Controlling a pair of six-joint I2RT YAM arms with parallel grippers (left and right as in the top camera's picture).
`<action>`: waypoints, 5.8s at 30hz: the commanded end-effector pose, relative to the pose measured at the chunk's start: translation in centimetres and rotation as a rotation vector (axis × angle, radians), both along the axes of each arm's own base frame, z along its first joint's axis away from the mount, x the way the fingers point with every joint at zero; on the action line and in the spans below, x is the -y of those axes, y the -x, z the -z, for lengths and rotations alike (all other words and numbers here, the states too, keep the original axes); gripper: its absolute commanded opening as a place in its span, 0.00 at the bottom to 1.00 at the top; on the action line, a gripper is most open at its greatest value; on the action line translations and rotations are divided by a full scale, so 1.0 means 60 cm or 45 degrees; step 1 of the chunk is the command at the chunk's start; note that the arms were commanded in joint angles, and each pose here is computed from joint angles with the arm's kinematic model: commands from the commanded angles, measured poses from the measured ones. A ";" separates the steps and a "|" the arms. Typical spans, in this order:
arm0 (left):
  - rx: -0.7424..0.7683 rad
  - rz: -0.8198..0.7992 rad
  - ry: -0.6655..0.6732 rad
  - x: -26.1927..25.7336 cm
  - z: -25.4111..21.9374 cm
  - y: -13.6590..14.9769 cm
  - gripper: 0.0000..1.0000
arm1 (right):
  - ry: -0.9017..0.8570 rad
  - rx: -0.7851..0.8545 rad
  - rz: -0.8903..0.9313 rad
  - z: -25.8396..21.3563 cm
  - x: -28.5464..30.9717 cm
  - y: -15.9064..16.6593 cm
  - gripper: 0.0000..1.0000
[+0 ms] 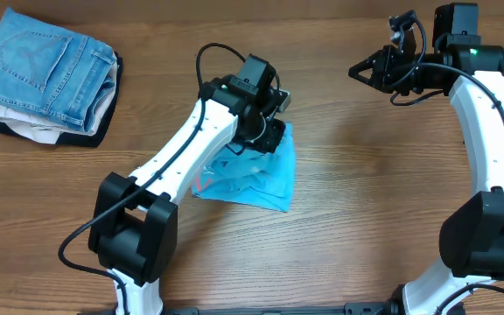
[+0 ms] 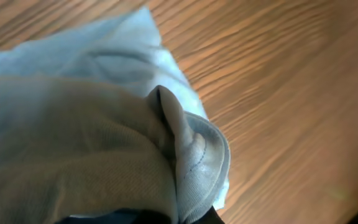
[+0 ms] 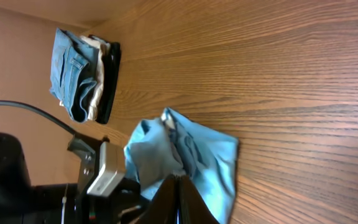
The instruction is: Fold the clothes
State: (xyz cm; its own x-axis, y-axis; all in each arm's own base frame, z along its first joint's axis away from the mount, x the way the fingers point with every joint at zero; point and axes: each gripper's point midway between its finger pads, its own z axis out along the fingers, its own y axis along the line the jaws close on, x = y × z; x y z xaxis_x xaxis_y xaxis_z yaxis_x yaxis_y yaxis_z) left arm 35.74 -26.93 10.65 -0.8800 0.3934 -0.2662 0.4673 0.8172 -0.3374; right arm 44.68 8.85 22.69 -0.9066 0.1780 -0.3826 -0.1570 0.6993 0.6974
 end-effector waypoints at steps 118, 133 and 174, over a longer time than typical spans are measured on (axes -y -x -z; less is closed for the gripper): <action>0.312 -0.785 -0.272 -0.428 -0.233 -0.179 1.00 | 0.499 -0.127 -0.227 0.195 -0.121 0.011 0.88; 0.316 -0.785 -0.270 -0.427 -0.234 -0.180 1.00 | 1.013 -0.389 0.003 0.320 -0.123 0.118 0.29; 0.271 -0.773 -0.282 -0.425 -0.207 -0.186 1.00 | 0.410 -0.427 -0.159 0.214 -0.273 0.139 0.57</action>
State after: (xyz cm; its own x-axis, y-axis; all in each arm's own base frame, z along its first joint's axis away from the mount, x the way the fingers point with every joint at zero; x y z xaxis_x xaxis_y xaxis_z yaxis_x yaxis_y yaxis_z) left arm 46.78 -1.70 23.46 -0.8958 -0.1030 -0.4323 -0.0683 0.9931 -0.0952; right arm 37.02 22.51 10.52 -0.9940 -0.0042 -0.1097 -0.0541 0.8882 0.4562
